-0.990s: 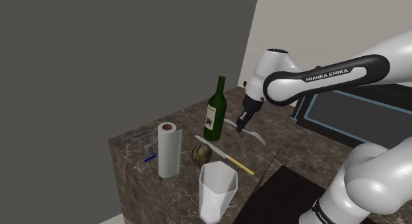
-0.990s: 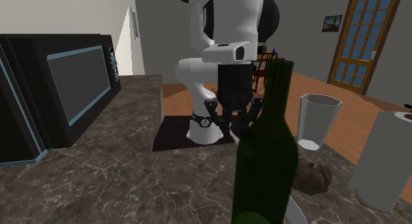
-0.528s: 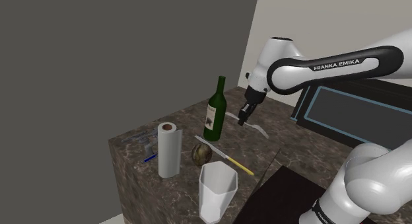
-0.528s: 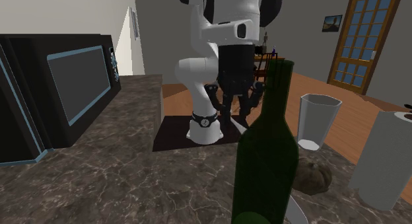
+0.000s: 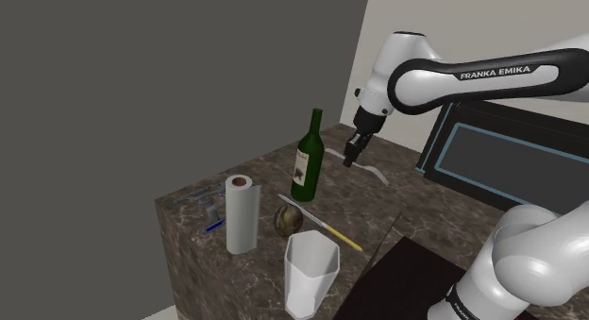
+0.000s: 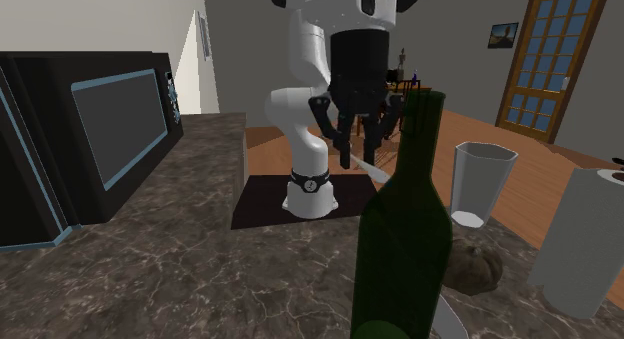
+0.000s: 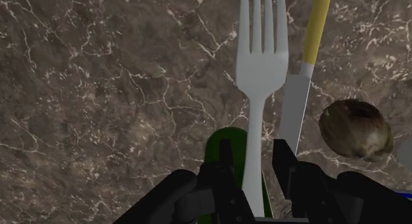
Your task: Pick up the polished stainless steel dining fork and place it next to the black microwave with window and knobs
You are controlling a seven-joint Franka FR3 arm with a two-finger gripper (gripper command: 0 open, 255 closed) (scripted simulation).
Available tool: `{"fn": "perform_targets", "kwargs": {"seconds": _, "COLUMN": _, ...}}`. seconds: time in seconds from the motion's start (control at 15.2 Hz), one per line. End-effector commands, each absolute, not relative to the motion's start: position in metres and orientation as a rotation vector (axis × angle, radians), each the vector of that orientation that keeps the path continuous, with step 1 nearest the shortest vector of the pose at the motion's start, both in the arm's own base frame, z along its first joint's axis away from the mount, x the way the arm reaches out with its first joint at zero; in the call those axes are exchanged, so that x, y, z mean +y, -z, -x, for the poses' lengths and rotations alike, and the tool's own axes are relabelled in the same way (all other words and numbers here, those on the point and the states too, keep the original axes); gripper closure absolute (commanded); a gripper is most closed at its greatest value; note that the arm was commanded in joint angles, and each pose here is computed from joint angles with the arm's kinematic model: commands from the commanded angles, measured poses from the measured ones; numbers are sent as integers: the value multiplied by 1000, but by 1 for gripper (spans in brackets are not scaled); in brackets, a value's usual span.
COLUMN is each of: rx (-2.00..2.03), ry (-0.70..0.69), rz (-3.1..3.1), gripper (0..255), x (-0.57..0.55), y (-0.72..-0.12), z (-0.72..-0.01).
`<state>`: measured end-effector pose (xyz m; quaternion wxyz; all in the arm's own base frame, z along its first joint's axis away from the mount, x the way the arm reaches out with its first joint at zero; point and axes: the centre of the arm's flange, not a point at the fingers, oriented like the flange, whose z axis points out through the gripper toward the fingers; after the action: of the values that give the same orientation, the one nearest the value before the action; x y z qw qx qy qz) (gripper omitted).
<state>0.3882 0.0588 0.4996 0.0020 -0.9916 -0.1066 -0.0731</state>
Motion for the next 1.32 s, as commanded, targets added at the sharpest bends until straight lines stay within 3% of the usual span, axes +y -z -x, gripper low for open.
{"fn": "perform_targets", "kwargs": {"seconds": 0.0, "rx": -334, "ry": 229, "rz": 3111, "gripper": 255, "x": 59, "y": -510, "z": -387}}
{"fn": "perform_targets", "kwargs": {"seconds": 1.25, "rx": -334, "ry": 229, "rz": 3111, "gripper": 255, "x": 59, "y": -610, "z": -387}}
